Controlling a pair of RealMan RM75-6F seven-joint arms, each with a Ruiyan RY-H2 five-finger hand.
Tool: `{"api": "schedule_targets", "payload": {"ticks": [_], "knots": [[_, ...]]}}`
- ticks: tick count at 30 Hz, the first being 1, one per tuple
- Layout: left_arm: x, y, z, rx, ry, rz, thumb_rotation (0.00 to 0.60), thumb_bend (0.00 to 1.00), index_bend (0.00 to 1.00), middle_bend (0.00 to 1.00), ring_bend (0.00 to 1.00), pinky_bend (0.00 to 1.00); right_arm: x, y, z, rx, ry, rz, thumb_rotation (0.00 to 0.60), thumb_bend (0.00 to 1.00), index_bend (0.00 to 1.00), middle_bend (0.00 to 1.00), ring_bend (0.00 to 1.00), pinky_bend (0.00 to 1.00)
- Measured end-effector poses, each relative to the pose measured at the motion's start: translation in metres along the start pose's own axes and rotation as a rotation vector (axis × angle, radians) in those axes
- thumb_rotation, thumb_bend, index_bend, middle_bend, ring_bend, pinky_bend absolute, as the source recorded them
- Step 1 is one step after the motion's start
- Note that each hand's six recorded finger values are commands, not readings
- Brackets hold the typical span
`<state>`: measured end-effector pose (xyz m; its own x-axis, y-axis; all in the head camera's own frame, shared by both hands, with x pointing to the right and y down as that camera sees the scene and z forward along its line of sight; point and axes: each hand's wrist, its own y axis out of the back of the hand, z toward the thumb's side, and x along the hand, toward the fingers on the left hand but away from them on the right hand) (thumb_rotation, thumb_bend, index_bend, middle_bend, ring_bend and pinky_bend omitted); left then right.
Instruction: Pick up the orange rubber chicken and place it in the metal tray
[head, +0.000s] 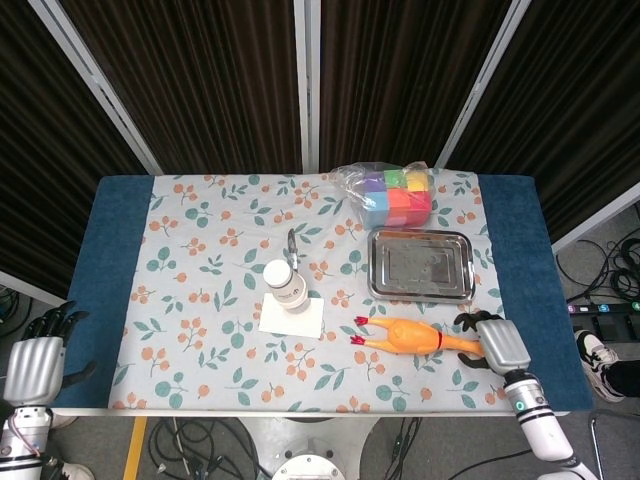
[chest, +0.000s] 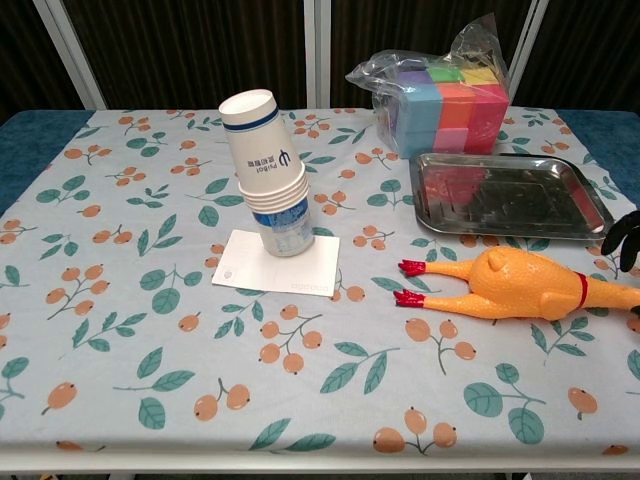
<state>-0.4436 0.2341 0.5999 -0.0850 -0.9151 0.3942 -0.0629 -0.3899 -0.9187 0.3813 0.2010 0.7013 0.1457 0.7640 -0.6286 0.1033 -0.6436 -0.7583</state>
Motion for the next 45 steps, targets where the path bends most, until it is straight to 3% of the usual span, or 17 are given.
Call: {"api": "schedule_targets", "payload": {"ticks": [9, 12, 16, 23, 29, 35, 39, 45], "knots": [[-0.001, -0.002, -0.001, -0.004, 0.007, -0.006, 0.6, 0.14, 0.31, 0.24, 0.19, 0.24, -0.016, -0.017, 0.009, 0.011, 0.02, 0.03, 0.6, 0.2, 0.41, 0.42, 0.31, 0.41], [-0.001, -0.003, -0.002, -0.006, 0.009, -0.007, 0.6, 0.14, 0.31, 0.24, 0.19, 0.24, -0.018, -0.018, 0.014, 0.017, 0.036, 0.028, 0.6, 0.25, 0.47, 0.45, 0.33, 0.42], [-0.002, -0.003, -0.002, -0.016, 0.005, -0.009, 0.6, 0.14, 0.31, 0.24, 0.19, 0.24, -0.02, -0.017, 0.019, 0.029, 0.058, 0.009, 0.6, 0.33, 0.62, 0.54, 0.43, 0.53], [0.005, 0.004, 0.002, -0.059, -0.041, -0.008, 0.6, 0.13, 0.31, 0.25, 0.19, 0.24, -0.022, -0.004, 0.03, 0.076, 0.128, -0.038, 0.6, 0.4, 0.84, 0.67, 0.63, 0.84], [0.016, 0.023, 0.01, -0.173, -0.116, 0.008, 0.6, 0.13, 0.31, 0.25, 0.19, 0.24, -0.019, 0.038, 0.044, 0.188, 0.297, -0.126, 0.6, 0.4, 0.96, 0.73, 0.71, 0.92], [0.035, 0.048, 0.027, -0.387, -0.233, -0.014, 0.6, 0.12, 0.31, 0.25, 0.19, 0.25, -0.012, 0.107, 0.076, 0.328, 0.503, -0.25, 0.6, 0.4, 0.97, 0.74, 0.72, 0.93], [0.054, 0.065, 0.044, -0.552, -0.322, -0.061, 0.6, 0.12, 0.31, 0.25, 0.19, 0.25, -0.008, 0.142, 0.121, 0.355, 0.637, -0.329, 0.6, 0.4, 0.98, 0.75, 0.72, 0.93], [0.081, 0.082, 0.069, -0.792, -0.402, -0.165, 0.6, 0.13, 0.28, 0.25, 0.19, 0.27, -0.005, 0.176, 0.194, 0.358, 0.828, -0.395, 0.6, 0.4, 0.98, 0.75, 0.72, 0.93]]}}
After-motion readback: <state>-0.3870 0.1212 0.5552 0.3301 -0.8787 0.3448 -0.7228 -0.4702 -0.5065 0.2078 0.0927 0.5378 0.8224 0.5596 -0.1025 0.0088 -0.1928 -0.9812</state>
